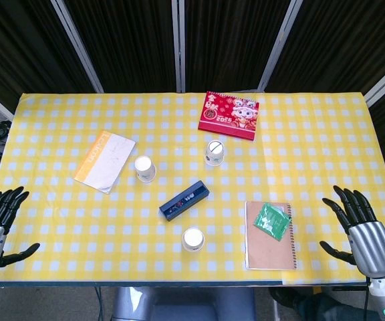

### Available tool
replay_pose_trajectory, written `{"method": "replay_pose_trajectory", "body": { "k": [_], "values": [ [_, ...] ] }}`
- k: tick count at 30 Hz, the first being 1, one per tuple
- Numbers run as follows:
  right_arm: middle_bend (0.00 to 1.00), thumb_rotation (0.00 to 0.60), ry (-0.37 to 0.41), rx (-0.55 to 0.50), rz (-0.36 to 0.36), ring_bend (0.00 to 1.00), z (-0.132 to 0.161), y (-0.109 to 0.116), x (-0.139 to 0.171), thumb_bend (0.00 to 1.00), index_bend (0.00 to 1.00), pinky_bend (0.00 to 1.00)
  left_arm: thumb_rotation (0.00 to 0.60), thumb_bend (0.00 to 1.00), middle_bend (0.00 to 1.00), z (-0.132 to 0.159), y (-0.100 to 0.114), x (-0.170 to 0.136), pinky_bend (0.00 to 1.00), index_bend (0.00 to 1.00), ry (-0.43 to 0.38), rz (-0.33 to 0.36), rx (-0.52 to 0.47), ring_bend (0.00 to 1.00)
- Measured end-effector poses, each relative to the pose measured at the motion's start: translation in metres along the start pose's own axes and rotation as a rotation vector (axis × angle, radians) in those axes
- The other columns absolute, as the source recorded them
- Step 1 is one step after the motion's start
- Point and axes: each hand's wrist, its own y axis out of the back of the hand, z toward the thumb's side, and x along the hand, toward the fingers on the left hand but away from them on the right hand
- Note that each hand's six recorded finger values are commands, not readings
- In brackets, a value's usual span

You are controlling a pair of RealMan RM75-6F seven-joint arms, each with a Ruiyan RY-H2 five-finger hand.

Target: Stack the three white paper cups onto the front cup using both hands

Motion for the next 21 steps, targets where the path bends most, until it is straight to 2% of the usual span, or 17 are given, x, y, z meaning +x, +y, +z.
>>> {"method": "replay_pose_trajectory", "body": {
  "k": [9, 14, 17, 21],
  "values": [
    [0.02, 0.6, -0.002, 0.009, 0.014, 0.0, -0.001, -0.004, -0.001, 0.0, 0.18, 0.0, 0.6, 0.0, 0.0, 0.0, 0.001, -0.001, 0.0, 0.0, 0.002, 0.004, 0.0, 0.0],
    [0.02, 0.6, -0.014, 0.01, 0.046, 0.0, -0.004, -0.014, -0.009, 0.0, 0.18, 0.0, 0.6, 0.0, 0.0, 0.0, -0.001, 0.0, 0.0, 0.0, 0.001, -0.003, 0.002, 0.0],
    [0.04, 0.6, -0.002, 0.008, 0.084, 0.0, -0.005, -0.023, -0.023, 0.0, 0.18, 0.0, 0.6, 0.0, 0.0, 0.0, -0.003, 0.003, 0.0, 0.0, 0.005, -0.008, 0.007, 0.0],
    [0.11, 0.6, 0.035, 0.0, 0.141, 0.0, -0.001, -0.034, -0.058, 0.0, 0.17, 0.09, 0.6, 0.0, 0.0, 0.0, -0.006, 0.007, 0.0, 0.0, 0.008, -0.019, 0.012, 0.0]
  ]
}}
